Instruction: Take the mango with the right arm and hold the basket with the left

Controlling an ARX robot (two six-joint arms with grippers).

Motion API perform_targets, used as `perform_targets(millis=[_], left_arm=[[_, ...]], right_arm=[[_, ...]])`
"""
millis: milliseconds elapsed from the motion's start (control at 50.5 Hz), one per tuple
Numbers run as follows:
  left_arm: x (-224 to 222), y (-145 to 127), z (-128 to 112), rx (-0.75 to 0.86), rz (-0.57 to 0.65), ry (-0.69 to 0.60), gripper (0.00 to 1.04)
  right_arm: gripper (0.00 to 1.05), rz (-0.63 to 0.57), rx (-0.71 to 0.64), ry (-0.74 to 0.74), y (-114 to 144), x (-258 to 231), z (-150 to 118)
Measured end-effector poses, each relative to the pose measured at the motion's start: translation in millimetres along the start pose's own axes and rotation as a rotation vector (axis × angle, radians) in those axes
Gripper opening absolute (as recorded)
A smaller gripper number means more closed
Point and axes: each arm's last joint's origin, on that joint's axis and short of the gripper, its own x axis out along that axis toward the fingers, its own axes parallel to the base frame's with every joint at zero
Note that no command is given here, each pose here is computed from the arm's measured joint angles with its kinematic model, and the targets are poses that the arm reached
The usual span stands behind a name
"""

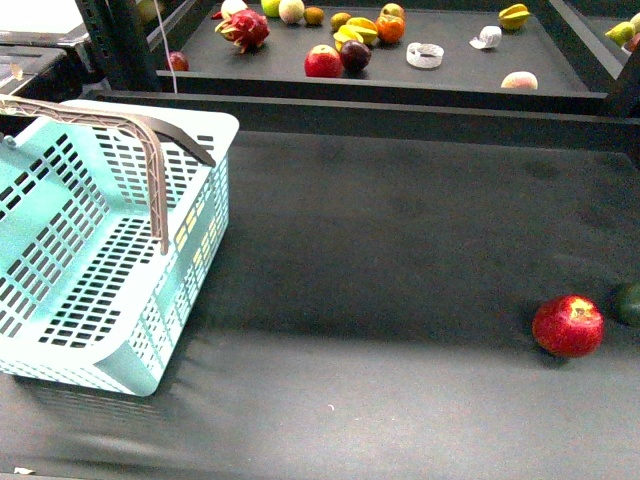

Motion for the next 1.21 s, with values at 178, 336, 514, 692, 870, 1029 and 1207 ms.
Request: perform_targets(millis=[178, 336, 514, 692, 870, 1029, 1207], left_arm=[[-37.0, 34.8, 24.0, -0.051, 0.06, -0.082, 0.97], [-60.6, 60.5, 29.3, -0.082, 0.092, -0.124, 0.97], [-62.8, 63.0, 29.5, -0.085, 0.096, -0.128, 0.97], [-63.0, 67.1, 27.6, 0.022, -0.064, -0.064, 0.89], [-78.6, 42.8, 28.9, 0.527, -0.529, -0.082, 0.58], [-97.1, 31.4, 28.8, 0.655, -0.531, -0.136, 0.26], [-113.1, 24.7, 28.8, 0.678, -0.531, -0.153, 0.02]], right_arm=[[0.96, 0.0, 0.0, 0.0, 0.0, 0.0, 0.0], [0.96, 0.0, 0.0, 0.0, 0.0, 0.0, 0.0], [0.96, 0.0, 0.0, 0.0, 0.0, 0.0, 0.0], [0.96, 0.0, 0.0, 0.0, 0.0, 0.0, 0.0], [0.96, 0.0, 0.0, 0.003, -0.1, 0.2, -0.2], [0.96, -0.002, 0.0, 0.0, -0.1, 0.0, 0.0], [0.96, -0.001, 0.0, 0.0, -0.1, 0.0, 0.0]])
